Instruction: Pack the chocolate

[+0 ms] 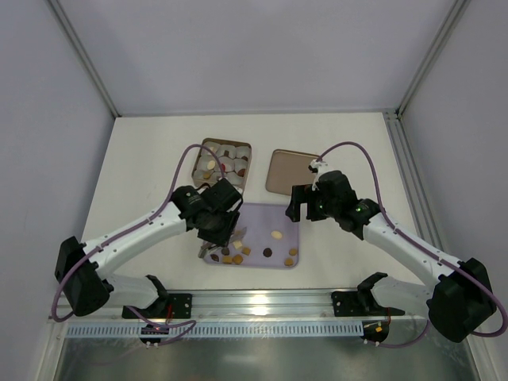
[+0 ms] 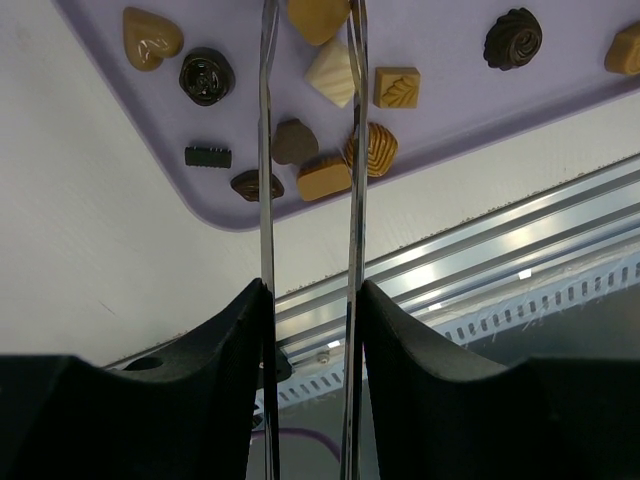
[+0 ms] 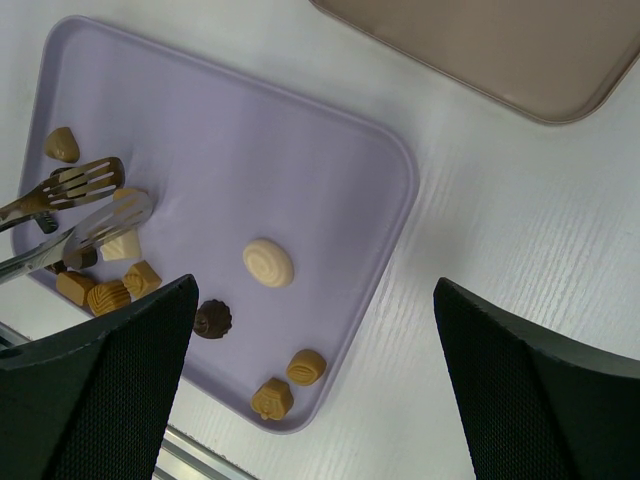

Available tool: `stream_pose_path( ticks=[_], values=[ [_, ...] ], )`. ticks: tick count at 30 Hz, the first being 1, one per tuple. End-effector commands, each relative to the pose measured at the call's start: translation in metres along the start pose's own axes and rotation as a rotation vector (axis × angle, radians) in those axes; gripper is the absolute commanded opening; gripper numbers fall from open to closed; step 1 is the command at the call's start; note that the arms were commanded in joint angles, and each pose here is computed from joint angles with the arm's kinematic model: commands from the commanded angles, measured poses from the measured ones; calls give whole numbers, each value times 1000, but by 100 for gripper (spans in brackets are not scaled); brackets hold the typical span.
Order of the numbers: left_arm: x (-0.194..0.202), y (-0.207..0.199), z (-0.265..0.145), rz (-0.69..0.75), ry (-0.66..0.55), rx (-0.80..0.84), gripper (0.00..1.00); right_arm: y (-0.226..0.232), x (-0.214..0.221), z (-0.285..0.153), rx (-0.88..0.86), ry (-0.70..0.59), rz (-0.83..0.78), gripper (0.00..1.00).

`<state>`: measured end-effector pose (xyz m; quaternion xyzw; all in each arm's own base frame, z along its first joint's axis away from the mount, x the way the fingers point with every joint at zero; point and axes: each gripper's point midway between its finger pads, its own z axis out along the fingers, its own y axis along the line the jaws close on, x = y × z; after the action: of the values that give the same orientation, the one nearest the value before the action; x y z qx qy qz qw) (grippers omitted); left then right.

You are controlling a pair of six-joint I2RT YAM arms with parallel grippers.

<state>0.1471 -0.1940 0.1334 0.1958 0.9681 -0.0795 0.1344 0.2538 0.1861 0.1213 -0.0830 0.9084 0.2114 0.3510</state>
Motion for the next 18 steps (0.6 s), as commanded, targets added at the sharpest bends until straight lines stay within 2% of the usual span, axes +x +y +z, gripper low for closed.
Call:
stream_pose_path(
  ticks=[1,11,18],
  values=[
    [-16,-6,-4,15,-52,16,41,-1,-5,0,1,-30,-3,100],
    [-19,-9,-5,25,-47,19,38,0,-6,1,1,-30,-3,100],
    [-16,-2,-10,51,-38,-10,40,0,-7,1,1,-32,-6,100]
  ],
)
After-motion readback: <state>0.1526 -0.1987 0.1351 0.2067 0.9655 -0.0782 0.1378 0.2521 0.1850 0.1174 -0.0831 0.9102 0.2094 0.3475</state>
